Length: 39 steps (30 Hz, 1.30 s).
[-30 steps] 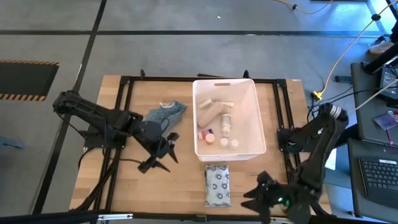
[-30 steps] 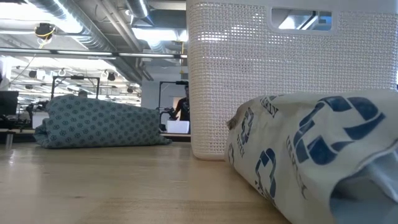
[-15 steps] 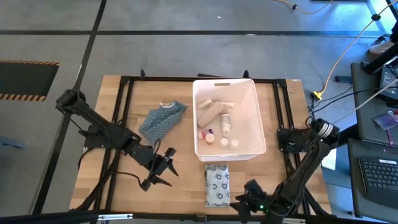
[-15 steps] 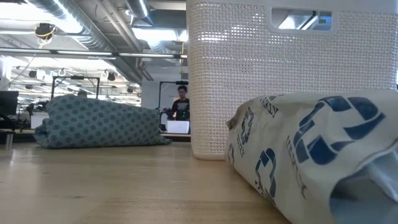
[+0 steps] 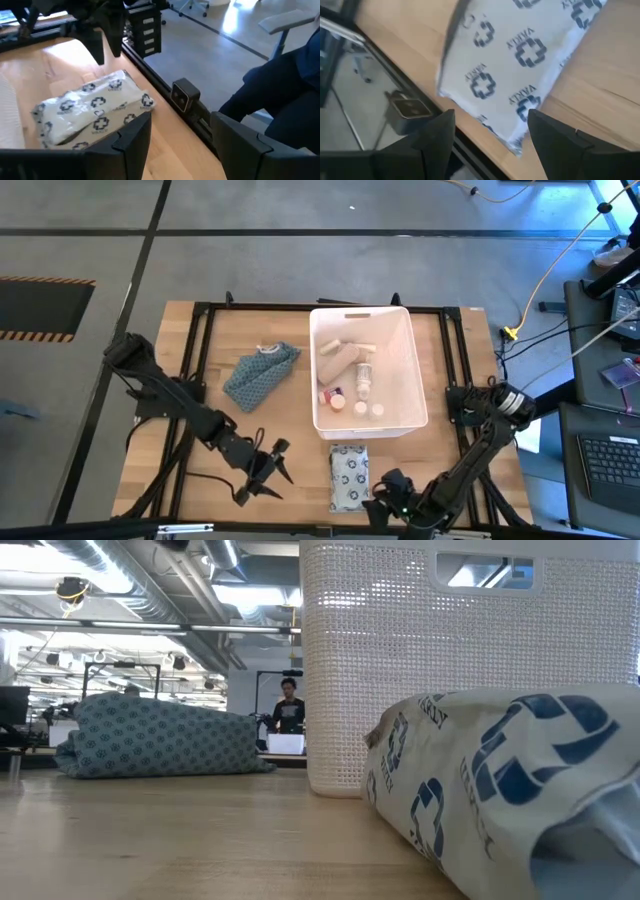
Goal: Pick & place medical supplies in basket/bin
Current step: Put the white mailer bag into the white bin
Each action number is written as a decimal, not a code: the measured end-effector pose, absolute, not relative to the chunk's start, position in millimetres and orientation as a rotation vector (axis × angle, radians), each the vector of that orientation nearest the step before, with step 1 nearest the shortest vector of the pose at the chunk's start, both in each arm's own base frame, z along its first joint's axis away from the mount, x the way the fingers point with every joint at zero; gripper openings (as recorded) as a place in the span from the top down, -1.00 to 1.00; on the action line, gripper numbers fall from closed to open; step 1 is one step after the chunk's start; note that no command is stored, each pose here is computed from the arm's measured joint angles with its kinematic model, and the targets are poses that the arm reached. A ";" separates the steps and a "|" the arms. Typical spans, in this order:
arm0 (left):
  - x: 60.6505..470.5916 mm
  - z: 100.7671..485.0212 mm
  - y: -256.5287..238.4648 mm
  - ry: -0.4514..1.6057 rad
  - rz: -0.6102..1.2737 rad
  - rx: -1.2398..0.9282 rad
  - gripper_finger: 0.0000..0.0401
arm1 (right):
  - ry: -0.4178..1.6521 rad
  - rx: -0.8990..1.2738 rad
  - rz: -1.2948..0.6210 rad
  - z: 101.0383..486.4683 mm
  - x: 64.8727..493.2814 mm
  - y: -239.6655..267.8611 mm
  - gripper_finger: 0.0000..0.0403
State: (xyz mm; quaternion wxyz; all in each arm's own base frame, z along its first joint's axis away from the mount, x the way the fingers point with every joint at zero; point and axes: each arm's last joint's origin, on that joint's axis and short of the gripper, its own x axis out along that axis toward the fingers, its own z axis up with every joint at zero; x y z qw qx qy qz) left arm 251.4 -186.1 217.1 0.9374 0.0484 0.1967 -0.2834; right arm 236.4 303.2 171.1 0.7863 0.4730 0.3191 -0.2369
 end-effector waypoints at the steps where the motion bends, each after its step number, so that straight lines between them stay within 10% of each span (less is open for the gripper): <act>1: 253.0 213.0 -188.2 0.405 -0.581 0.101 0.01 | 0.710 1.013 -0.507 170.7 236.7 303.0 -0.25; 39: 329.2 76.0 -198.6 0.326 -0.200 -0.207 0.01 | 0.752 0.980 -0.598 167.1 243.5 287.9 -0.12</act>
